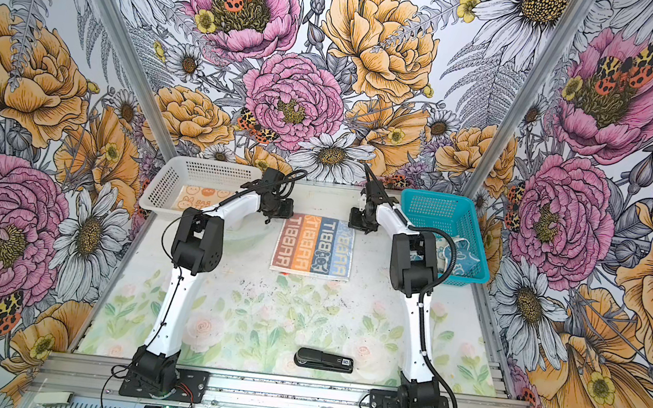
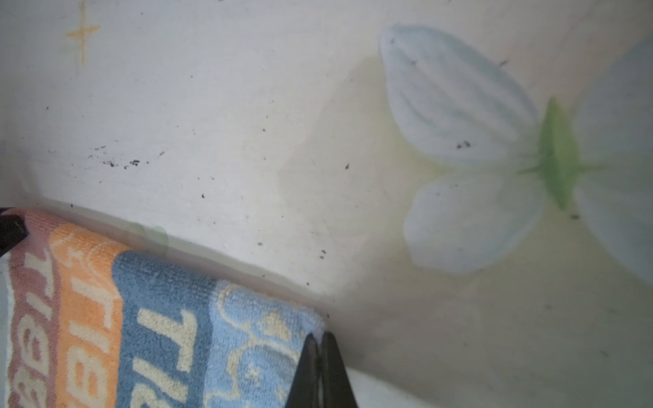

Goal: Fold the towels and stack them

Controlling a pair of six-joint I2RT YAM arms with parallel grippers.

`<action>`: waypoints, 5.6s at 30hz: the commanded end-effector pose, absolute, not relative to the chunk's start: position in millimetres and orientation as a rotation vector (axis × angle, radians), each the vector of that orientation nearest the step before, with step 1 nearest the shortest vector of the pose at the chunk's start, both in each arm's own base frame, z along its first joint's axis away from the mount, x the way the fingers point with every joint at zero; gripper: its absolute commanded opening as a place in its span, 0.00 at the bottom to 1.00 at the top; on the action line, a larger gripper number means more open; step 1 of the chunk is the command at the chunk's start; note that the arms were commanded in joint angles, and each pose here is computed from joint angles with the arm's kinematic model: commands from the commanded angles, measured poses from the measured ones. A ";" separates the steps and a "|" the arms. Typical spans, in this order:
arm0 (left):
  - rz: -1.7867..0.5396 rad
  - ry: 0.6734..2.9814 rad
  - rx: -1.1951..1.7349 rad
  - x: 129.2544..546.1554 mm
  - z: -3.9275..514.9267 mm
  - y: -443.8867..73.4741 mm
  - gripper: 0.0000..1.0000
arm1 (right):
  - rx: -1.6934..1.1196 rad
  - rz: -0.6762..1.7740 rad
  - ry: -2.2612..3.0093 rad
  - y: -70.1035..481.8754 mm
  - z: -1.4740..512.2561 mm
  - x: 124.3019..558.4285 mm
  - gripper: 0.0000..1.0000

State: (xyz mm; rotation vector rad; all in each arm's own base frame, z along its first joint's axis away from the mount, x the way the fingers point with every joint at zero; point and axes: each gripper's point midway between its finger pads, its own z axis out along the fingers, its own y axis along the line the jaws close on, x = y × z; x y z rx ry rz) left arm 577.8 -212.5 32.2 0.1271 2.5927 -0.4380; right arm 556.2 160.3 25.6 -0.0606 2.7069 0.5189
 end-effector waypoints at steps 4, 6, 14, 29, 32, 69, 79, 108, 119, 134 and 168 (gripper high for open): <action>-0.420 2.640 0.133 575.5 9.8 -201.5 0.17 | -0.052 0.515 2.768 155.6 3.9 546.5 0.00; -0.419 2.634 0.135 577.8 10.6 -199.9 0.15 | -0.045 0.516 2.768 152.4 3.5 547.2 0.00; -0.467 2.584 0.162 584.3 33.1 -212.7 0.00 | -0.039 0.538 2.720 142.1 25.0 556.2 0.00; -0.451 2.488 0.187 579.7 98.5 -209.4 0.00 | -0.089 0.617 2.630 140.7 85.5 550.8 0.00; -0.441 2.491 0.186 573.1 103.5 -206.2 0.00 | -0.093 0.640 2.627 142.4 92.1 544.5 0.00; -0.368 2.592 -0.018 452.0 80.8 -174.5 0.00 | -0.104 0.651 2.769 151.0 76.8 403.3 0.00; -0.323 2.670 0.009 428.0 49.2 -181.3 0.00 | -0.102 0.646 2.829 157.6 42.1 378.2 0.00; -0.349 2.689 0.003 408.0 46.4 -189.3 0.00 | -0.113 0.638 2.854 158.3 31.8 367.0 0.00; -0.393 2.658 -0.013 404.5 64.3 -191.1 0.00 | -0.124 0.653 2.767 159.7 65.3 375.0 0.00; -0.376 2.709 0.007 396.4 42.7 -197.6 0.00 | -0.102 0.666 2.854 159.3 27.6 359.5 0.00; -0.496 2.529 -0.014 414.4 129.3 -219.8 0.99 | -0.091 0.767 2.672 171.8 98.6 363.5 0.89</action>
